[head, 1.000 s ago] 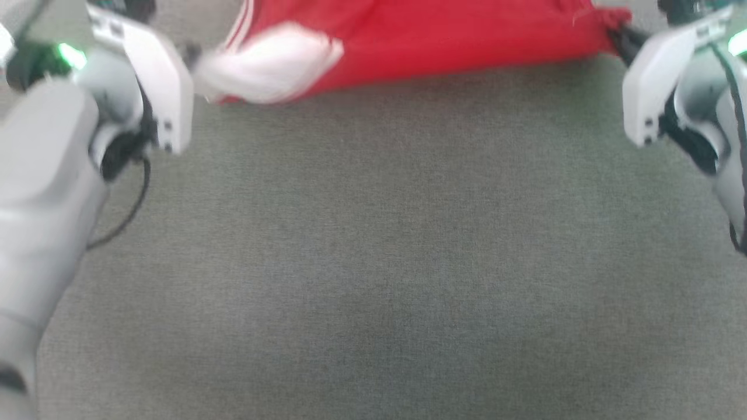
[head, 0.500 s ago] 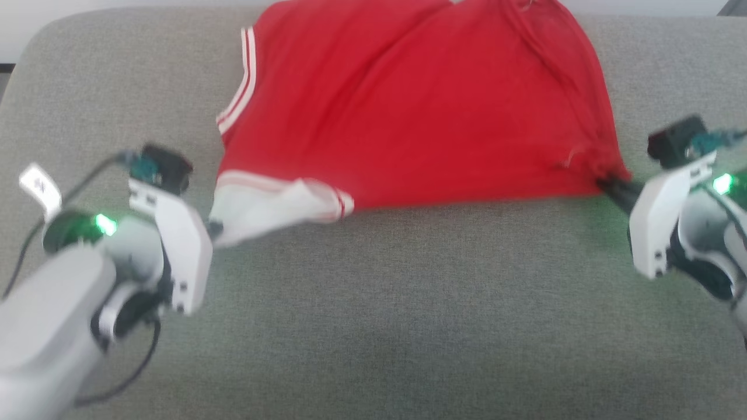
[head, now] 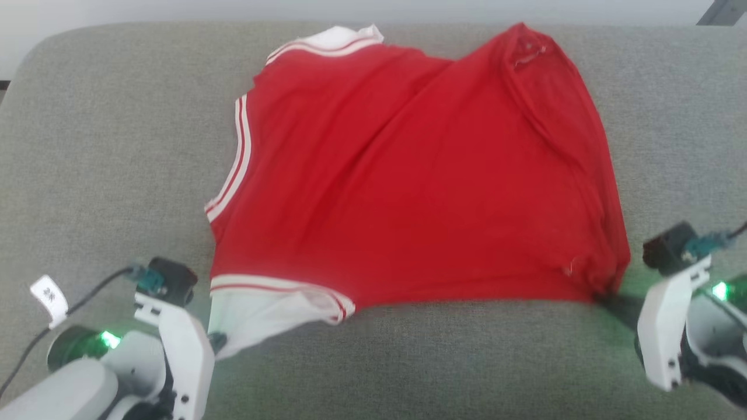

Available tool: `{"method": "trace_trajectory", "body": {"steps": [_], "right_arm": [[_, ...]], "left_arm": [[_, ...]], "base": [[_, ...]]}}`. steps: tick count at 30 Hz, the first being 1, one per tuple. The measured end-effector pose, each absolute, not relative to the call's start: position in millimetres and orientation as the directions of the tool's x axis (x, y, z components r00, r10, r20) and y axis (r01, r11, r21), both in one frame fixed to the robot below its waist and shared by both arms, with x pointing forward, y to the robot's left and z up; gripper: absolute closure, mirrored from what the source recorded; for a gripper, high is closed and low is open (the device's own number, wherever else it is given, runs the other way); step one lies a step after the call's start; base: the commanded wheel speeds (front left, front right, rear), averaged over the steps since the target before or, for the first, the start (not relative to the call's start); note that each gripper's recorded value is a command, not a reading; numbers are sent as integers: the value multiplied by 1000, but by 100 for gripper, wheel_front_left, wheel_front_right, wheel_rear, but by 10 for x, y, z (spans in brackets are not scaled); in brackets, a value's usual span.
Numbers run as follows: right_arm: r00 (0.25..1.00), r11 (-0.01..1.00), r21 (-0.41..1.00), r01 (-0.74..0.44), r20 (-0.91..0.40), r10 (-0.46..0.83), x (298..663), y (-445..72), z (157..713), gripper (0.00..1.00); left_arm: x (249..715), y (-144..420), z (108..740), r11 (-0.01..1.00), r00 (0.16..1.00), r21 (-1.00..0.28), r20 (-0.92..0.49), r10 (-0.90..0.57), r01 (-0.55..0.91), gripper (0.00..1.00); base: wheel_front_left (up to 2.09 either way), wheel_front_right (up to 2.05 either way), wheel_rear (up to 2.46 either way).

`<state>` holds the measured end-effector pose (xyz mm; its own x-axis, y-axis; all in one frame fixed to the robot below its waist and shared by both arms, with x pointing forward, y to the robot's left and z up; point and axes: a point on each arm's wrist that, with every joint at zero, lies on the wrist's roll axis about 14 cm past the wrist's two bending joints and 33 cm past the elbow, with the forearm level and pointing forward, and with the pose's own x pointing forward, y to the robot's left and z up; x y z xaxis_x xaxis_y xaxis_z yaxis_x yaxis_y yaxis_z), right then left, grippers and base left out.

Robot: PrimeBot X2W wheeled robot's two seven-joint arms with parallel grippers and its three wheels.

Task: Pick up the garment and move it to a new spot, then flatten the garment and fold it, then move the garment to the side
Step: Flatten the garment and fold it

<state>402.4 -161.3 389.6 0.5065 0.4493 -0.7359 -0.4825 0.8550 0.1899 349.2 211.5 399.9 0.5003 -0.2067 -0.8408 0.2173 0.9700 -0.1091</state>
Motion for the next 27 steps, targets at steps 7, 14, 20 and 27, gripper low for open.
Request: {"method": "trace_trajectory", "body": {"steps": [7,14,20,27], "right_arm": [[441,849,229,-476,-774,455,3652,-1635,3868,100],[489,862,232,-450,-744,455,3632,-1667,4032,100],[582,881,201,-429,-684,440,3817,-1716,4285,100],[686,897,140,-420,-598,415,4267,-1711,4579,100]], "left_arm": [[3305,2089,3961,970,470,-129,-857,-214,206,100],[3411,2171,4157,973,534,-94,-823,-196,212,100],[3805,2232,4612,965,670,2,-721,-180,261,100],[4422,2180,5066,939,781,110,-591,-203,327,100]], "base": [[0,0,0],[0,0,0],[0,0,0],[0,0,0]]}}
